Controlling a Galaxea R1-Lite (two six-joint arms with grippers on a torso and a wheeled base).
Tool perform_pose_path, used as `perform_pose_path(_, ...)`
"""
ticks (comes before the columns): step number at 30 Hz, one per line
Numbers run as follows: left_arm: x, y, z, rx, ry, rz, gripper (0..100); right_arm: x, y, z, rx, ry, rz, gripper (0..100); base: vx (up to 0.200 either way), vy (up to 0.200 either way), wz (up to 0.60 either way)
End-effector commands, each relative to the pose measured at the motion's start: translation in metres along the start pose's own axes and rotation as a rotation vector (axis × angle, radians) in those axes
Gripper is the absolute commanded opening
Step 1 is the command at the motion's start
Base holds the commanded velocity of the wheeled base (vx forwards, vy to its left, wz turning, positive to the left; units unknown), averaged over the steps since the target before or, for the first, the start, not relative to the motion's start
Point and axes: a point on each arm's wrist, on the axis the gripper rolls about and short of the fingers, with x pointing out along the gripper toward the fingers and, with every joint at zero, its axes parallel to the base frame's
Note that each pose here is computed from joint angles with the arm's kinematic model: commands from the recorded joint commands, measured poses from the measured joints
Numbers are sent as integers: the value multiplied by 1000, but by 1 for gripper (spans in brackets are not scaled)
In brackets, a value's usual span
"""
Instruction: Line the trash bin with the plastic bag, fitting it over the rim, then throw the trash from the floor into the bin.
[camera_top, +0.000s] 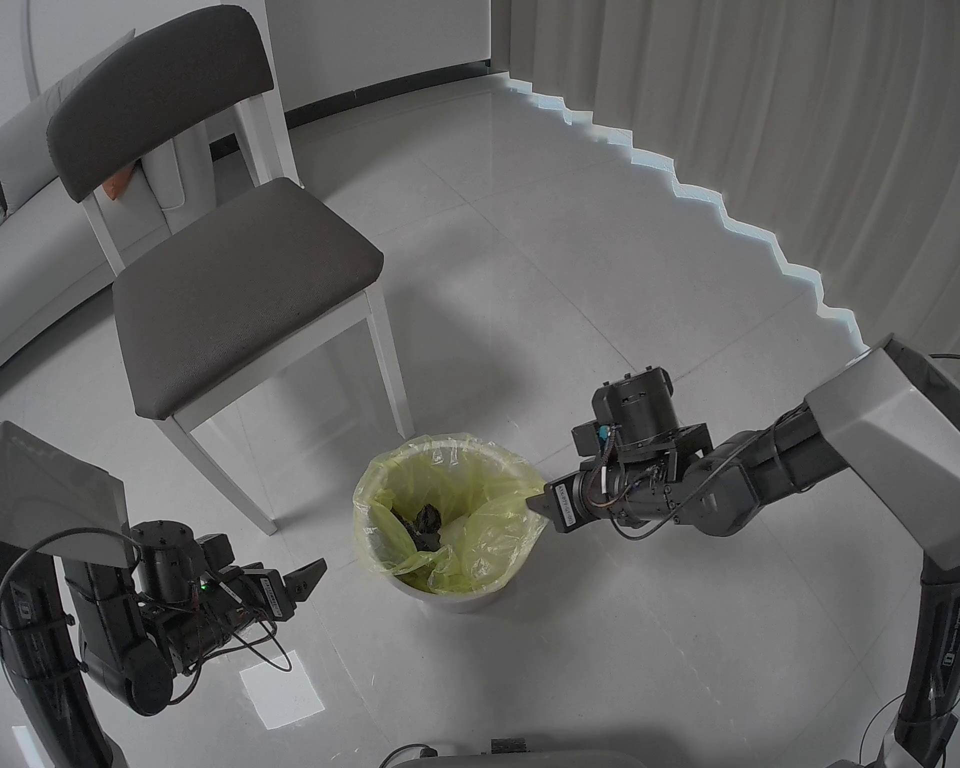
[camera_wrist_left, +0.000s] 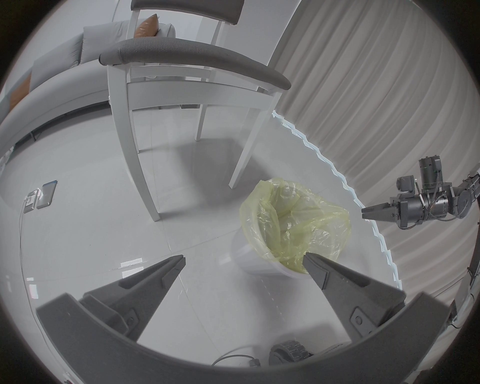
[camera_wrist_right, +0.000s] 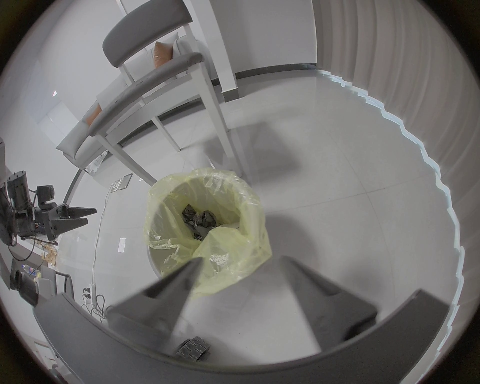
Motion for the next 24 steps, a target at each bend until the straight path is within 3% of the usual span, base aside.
perform_pose_path(1, -1, 0, 2, 0, -20, -1, 100, 25, 10, -12, -13, 37, 14, 100, 0, 0, 0)
perform_pose_path(23, -2, 0, 3, 0, -22, 2, 100, 70, 9, -24, -20, 68, 7, 100, 0, 0, 0)
perform_pose_path(24, -2, 1, 3, -1, -22, 3, 100, 70, 9, -24, -20, 66, 7, 0, 0, 0, 0)
